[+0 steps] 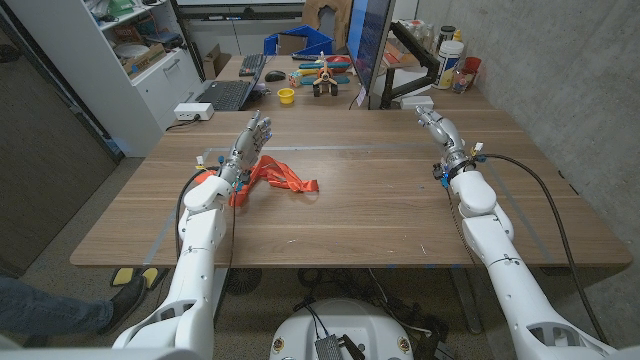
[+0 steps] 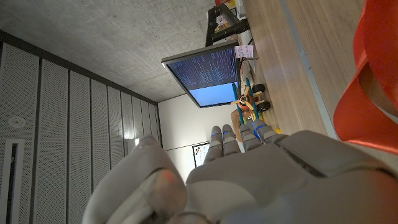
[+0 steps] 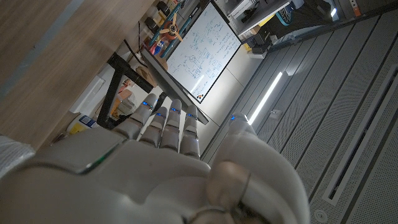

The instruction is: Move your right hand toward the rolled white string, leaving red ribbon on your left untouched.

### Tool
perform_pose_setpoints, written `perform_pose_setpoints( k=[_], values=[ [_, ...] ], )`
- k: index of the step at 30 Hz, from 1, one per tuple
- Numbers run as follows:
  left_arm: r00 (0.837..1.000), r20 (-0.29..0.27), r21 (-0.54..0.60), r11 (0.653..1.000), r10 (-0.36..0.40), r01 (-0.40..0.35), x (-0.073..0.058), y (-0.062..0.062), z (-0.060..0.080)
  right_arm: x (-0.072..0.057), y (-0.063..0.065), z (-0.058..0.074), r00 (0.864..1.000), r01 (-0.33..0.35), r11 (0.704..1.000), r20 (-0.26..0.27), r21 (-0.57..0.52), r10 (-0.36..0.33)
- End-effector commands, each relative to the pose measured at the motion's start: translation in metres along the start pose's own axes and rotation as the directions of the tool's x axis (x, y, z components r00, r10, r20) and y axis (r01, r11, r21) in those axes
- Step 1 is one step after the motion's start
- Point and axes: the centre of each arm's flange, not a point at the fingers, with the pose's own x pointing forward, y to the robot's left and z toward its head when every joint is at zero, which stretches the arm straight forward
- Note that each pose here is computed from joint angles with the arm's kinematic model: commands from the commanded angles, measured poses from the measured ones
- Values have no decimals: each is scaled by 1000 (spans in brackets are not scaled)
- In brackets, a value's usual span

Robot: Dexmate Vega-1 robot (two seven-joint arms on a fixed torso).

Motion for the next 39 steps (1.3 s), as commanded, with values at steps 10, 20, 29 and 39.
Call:
perform_pose_setpoints(
  k=[10,20,29,39],
  values=[
    [1000,8,-7,1000,-11,11,-4,6,-1,4,-5,8,1000,23,997,13,-78,-22],
    [1000,11,1,1000,-4,4,-6,10,1,5,-11,10,999,34,991,10,-127,-33],
    [1000,11,3,1000,-5,5,-7,9,3,4,-17,11,999,42,987,8,-153,-42],
    [1000,15,0,1000,-5,5,-6,8,2,3,-19,13,998,57,978,12,-202,-56]
  ],
)
